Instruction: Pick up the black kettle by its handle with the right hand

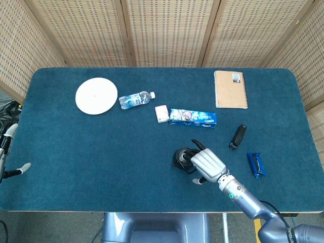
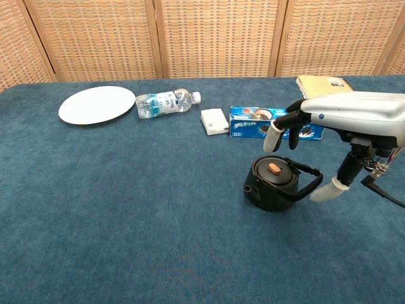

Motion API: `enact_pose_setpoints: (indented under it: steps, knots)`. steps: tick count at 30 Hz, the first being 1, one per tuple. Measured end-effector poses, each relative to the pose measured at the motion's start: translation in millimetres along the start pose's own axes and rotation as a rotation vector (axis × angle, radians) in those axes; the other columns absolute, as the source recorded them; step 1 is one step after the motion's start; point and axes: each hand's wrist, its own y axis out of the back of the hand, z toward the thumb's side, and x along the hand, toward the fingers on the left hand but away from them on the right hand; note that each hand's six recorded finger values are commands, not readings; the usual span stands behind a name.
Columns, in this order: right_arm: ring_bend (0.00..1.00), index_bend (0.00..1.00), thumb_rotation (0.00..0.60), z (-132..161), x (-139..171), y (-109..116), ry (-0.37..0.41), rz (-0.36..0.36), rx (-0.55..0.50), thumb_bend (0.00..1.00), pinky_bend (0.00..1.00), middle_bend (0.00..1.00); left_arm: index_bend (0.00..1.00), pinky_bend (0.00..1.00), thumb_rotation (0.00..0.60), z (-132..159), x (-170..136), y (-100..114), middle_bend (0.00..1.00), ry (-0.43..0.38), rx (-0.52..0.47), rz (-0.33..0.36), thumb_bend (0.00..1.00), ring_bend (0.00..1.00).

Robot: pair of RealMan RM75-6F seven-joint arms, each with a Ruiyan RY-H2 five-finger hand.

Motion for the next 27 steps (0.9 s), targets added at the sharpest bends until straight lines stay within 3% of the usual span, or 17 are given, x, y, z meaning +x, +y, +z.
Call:
enact_pose_setpoints:
  steps: [10, 27]
  knots:
    - [0.41, 0.37, 0.6, 3.6, -14.8, -16.5, -0.026, 0.054, 0.021, 0.0, 0.0, 0.42, 0.0, 0.0, 0.6, -2.1, 0.8, 0.1, 0.0, 0.005, -0.004, 0.0, 0.0, 0.0]
    - [0.45, 0.41, 0.6, -10.4, -6.8, -29.6, -0.053, 0.097, 0.066, 0.0, 0.0, 0.46, 0.0, 0.0, 0.6, -2.3, 1.2, 0.0, 0.0, 0.006, -0.01, -0.002, 0.0, 0.0]
